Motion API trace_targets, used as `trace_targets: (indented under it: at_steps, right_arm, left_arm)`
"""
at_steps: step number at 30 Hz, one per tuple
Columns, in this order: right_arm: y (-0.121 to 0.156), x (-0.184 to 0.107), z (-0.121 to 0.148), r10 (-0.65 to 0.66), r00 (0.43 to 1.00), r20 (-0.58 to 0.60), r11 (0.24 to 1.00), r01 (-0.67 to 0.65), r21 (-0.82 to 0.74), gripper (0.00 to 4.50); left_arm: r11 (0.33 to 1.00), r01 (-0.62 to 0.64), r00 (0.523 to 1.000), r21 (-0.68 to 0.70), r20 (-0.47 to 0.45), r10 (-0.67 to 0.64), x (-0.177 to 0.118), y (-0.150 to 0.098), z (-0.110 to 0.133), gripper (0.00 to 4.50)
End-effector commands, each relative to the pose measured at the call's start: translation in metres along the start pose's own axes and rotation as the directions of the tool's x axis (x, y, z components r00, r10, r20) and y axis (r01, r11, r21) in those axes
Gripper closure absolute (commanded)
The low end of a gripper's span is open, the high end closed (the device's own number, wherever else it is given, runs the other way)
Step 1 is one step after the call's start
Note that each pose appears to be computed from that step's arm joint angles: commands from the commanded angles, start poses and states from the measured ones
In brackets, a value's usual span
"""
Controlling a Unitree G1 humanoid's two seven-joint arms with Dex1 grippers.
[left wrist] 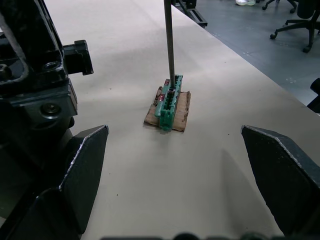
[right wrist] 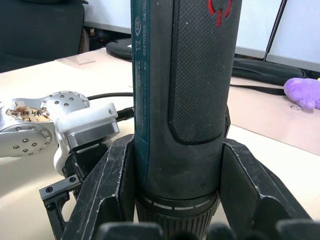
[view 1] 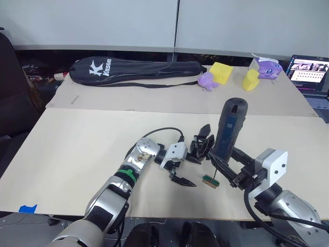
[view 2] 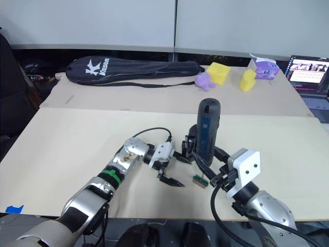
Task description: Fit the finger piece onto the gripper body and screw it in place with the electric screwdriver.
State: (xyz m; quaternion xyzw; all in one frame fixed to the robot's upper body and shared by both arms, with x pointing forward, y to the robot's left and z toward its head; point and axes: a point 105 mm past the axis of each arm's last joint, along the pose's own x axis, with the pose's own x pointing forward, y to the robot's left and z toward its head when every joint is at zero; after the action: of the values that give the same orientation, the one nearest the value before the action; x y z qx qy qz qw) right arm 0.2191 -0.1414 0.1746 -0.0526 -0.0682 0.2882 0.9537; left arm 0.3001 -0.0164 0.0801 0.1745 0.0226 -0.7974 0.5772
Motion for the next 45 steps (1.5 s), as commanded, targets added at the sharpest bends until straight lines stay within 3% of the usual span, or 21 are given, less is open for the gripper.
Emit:
trace_targets:
  at_steps: [1,45]
  right_arm:
    - [0.0056,-0.002,0.0257,0.019,0.995,0.095,0.998,-0.013,-0.069,2.6]
    - [0.0027,-0.0008,0.0313,-0.008,0.993,0.116,1.0,0.011,-0.022,2.6]
  left_arm:
    - [0.999,-0.01,1.0,0.045,0.011,0.009,-0.0005,0.0069,0.0108,0.0]
    - [0.999,0.001,1.0,0.033,0.021,-0.002,0.0007,0.0047,0.0108,0.0]
